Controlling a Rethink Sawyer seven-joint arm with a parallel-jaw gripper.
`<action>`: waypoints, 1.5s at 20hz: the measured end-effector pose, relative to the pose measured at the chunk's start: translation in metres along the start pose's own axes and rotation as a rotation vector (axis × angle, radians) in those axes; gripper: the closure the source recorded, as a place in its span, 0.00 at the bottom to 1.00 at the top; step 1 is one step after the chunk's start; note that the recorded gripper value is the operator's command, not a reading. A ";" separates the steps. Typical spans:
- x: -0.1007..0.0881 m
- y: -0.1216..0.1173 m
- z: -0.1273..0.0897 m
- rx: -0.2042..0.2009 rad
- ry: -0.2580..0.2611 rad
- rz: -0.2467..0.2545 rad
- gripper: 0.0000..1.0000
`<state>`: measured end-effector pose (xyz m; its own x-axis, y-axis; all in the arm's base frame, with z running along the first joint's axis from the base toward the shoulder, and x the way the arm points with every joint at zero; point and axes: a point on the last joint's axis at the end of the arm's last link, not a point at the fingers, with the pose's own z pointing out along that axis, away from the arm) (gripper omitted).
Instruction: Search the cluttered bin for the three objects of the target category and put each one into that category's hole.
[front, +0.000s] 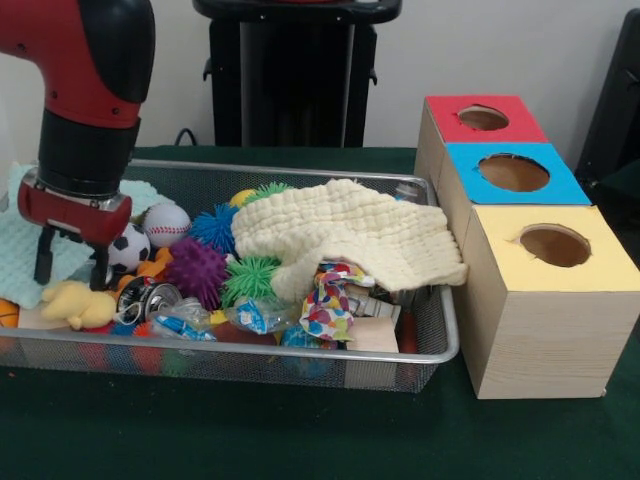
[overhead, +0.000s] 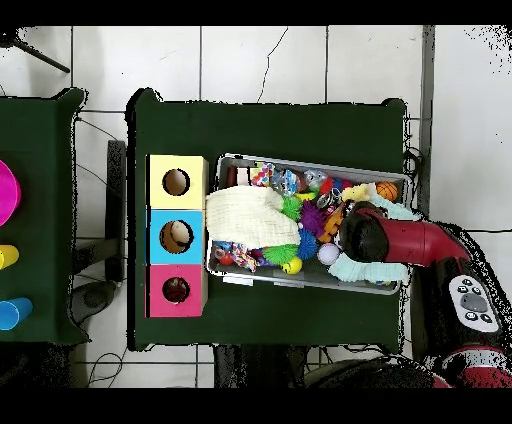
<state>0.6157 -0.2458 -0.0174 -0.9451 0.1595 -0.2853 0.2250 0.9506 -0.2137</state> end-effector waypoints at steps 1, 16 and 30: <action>-0.002 -0.004 0.000 -0.003 -0.003 0.013 0.00; -0.010 -0.019 -0.003 -0.016 -0.019 0.060 0.00; -0.008 -0.013 0.003 -0.041 -0.008 0.087 0.00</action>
<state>0.6206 -0.2605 -0.0154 -0.9203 0.2401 -0.3089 0.2964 0.9433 -0.1497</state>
